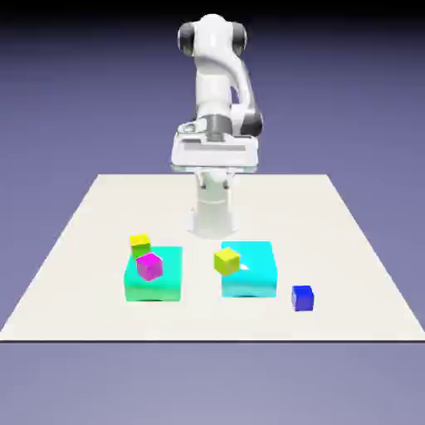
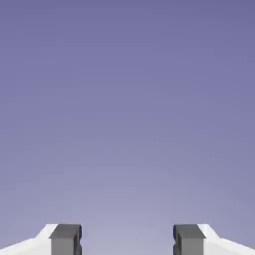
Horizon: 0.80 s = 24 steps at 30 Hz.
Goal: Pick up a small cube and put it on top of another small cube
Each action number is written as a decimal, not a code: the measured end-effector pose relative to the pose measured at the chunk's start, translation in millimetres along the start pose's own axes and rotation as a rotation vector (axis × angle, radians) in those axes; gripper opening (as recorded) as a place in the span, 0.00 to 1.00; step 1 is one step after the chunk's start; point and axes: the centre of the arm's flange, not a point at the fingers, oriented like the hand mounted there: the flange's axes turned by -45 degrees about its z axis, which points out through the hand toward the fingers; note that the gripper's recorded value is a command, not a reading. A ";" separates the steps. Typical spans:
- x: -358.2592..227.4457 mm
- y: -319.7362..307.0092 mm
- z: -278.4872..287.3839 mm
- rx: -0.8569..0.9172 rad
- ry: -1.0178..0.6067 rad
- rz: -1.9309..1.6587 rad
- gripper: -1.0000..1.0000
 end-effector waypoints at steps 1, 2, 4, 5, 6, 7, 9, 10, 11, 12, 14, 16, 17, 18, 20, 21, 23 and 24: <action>-1.5 -9.8 11.3 0.005 -0.034 0.000 0.50; -3.5 -19.7 22.5 0.009 -0.067 -0.001 0.50; -9.3 -40.1 44.6 0.017 -0.134 -0.001 0.50; -13.1 -50.5 55.5 0.021 -0.167 -0.001 0.50; -17.5 -61.0 66.2 0.023 -0.200 -0.001 0.50; -22.4 -71.6 76.7 0.026 -0.233 -0.001 0.50; -33.8 -93.2 97.0 0.030 -0.298 -0.001 0.50; -40.3 -104.1 106.7 0.032 -0.330 -0.001 0.50; -47.2 -114.9 116.1 0.033 -0.362 0.000 0.50; -54.8 -126.8 124.9 0.034 -0.393 -0.002 0.50; -71.3 -149.8 141.6 0.036 -0.456 -0.002 0.50; -89.6 -173.6 156.4 0.037 -0.516 -0.004 0.50; -98.7 -183.0 163.8 0.035 -0.546 0.000 0.50; -108.4 -193.4 170.5 0.033 -0.576 0.002 0.50; -128.8 -215.2 182.0 0.030 -0.633 0.005 0.50; -139.5 -226.3 187.0 0.029 -0.661 0.006 0.50; -153.3 -240.2 192.5 0.027 -0.696 0.008 0.50; -153.3 -240.2 192.5 0.027 -0.696 0.008 0.50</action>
